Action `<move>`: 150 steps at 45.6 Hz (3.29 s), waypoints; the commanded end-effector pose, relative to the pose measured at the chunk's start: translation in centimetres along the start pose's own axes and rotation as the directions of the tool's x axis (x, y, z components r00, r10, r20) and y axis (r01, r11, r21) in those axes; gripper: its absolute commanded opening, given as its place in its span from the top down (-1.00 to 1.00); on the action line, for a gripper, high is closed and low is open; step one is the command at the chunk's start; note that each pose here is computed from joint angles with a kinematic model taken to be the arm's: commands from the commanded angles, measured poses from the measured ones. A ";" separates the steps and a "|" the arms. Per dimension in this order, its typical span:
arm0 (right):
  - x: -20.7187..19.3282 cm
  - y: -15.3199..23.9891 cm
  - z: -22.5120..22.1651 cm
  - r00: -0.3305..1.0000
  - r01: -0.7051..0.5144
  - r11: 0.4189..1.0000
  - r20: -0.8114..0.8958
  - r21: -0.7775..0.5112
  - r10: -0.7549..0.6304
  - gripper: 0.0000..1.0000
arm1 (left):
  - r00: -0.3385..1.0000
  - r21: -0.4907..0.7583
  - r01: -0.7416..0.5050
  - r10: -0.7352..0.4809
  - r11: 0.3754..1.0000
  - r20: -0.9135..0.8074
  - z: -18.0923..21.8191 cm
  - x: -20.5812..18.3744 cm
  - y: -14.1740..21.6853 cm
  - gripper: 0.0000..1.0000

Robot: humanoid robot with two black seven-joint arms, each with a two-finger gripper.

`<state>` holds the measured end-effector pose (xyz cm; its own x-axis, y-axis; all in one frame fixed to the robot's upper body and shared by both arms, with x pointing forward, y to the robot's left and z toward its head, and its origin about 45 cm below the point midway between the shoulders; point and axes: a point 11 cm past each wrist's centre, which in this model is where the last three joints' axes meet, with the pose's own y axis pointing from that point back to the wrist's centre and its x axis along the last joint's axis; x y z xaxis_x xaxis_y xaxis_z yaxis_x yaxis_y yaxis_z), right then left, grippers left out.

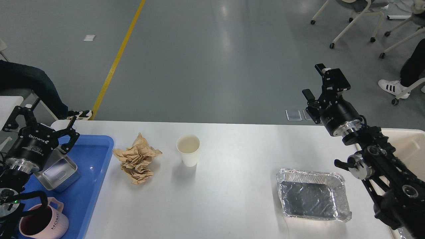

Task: Tidy desktop
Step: 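Withdraw the left gripper and swing the right arm outward, then lower the right gripper to the foil tray's nearer edge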

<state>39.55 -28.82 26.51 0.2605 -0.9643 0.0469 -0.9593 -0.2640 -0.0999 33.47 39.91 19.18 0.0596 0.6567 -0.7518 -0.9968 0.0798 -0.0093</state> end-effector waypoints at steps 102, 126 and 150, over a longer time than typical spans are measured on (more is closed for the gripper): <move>9.2 17.2 14.2 0.350 0.112 0.346 -0.289 -0.931 -0.891 -1.00 | 0.998 0.121 -0.065 0.065 0.990 0.010 -4.2 0.9 -1.0 -0.94; 6.4 18.4 17.4 0.377 0.168 0.321 -0.240 -0.932 -0.895 -0.72 | 0.998 0.124 -0.070 0.069 0.990 0.012 -4.2 0.9 -0.9 -0.94; 4.7 18.6 19.2 0.379 0.194 0.325 -0.235 -0.926 -0.895 0.92 | 0.997 0.131 -0.081 0.078 0.988 0.026 -3.8 1.3 -0.7 -0.94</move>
<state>25.04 -38.89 5.87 0.9315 -0.1241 0.3419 -0.3627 -0.2461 0.8988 34.10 37.86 15.75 -0.0154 0.6804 -0.7327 -0.9827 0.1249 0.1366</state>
